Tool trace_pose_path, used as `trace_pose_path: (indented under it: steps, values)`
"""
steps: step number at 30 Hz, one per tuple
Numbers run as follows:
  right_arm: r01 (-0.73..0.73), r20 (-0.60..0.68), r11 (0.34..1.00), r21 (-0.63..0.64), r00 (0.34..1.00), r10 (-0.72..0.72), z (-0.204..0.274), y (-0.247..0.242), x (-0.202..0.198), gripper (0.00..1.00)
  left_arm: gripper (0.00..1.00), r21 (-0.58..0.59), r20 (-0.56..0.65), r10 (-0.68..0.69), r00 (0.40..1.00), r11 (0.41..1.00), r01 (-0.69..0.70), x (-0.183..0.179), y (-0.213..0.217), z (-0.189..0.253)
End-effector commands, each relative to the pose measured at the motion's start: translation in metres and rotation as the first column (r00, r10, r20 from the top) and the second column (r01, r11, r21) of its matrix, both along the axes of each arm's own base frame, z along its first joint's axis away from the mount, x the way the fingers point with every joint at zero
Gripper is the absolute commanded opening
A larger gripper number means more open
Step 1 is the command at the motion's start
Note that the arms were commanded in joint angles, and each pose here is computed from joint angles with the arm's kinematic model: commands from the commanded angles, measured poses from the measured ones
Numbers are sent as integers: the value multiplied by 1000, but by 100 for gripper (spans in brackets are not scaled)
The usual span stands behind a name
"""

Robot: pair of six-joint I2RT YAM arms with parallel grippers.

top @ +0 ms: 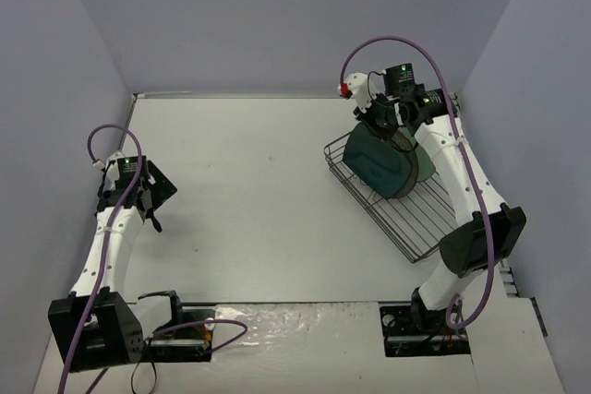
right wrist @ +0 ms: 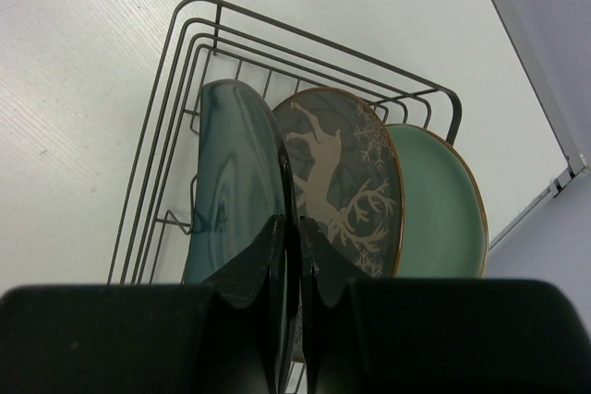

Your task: Load the plates into the dish rack

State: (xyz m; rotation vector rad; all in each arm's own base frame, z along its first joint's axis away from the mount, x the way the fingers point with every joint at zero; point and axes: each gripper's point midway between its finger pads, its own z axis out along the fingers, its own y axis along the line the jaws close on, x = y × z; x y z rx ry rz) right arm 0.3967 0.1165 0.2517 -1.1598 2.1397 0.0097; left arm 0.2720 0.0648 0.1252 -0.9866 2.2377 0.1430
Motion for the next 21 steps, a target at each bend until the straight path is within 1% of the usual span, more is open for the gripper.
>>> trace_pose_path:
  steps: [1,6,11,21]
  values:
    - [49,233,999,4,971,-48,75,-21,-1,0,97,37,86,-8,996,999,5,22,7,27]
    - [51,230,999,-2,972,-49,69,-22,-1,0,97,15,86,-40,995,999,39,33,2,29]
    - [66,254,998,3,965,-65,81,-26,0,0,97,13,68,-47,997,999,46,34,2,24]
    - [28,144,1000,11,989,-29,44,-12,6,0,97,22,47,-48,998,999,47,35,4,22]
